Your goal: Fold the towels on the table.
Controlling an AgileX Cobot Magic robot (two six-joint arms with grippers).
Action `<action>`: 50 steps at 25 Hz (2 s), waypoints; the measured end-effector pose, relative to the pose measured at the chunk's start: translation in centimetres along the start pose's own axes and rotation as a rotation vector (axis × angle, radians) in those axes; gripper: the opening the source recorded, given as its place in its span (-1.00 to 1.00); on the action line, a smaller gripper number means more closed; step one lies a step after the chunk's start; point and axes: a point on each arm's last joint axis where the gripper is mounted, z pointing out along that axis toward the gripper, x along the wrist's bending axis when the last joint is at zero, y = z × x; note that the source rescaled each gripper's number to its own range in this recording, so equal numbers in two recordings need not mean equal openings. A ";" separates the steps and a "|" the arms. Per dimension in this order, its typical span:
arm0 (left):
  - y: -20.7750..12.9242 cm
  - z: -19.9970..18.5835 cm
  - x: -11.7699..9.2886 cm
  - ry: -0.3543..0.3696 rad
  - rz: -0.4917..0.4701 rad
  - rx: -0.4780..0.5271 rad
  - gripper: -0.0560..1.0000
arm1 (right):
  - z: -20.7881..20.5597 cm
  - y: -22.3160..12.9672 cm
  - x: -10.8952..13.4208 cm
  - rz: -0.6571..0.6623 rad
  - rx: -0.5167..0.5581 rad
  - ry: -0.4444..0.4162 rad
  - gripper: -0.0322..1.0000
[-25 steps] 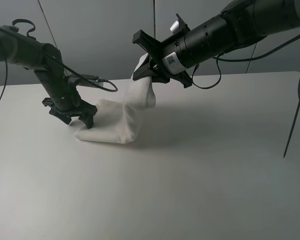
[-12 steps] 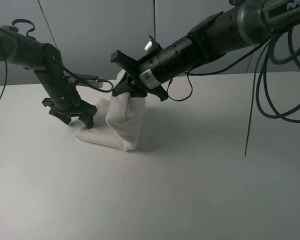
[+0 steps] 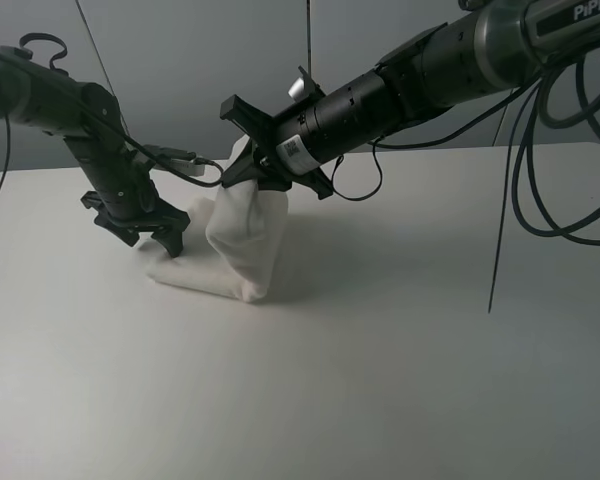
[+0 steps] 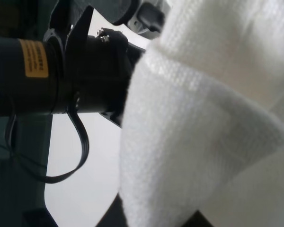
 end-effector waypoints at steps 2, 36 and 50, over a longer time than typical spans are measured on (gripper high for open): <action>0.1 -0.8 1.0 0.010 -0.008 -0.003 0.87 | 0.0 0.0 0.0 -0.001 0.000 0.000 -0.91; -0.8 -6.3 5.3 0.014 -0.038 0.016 0.87 | -0.7 0.4 1.2 -0.194 -0.055 0.045 1.00; -5.0 -23.8 4.6 0.173 -0.035 -0.336 0.87 | -13.3 -0.4 6.5 -0.679 -0.156 -0.498 1.00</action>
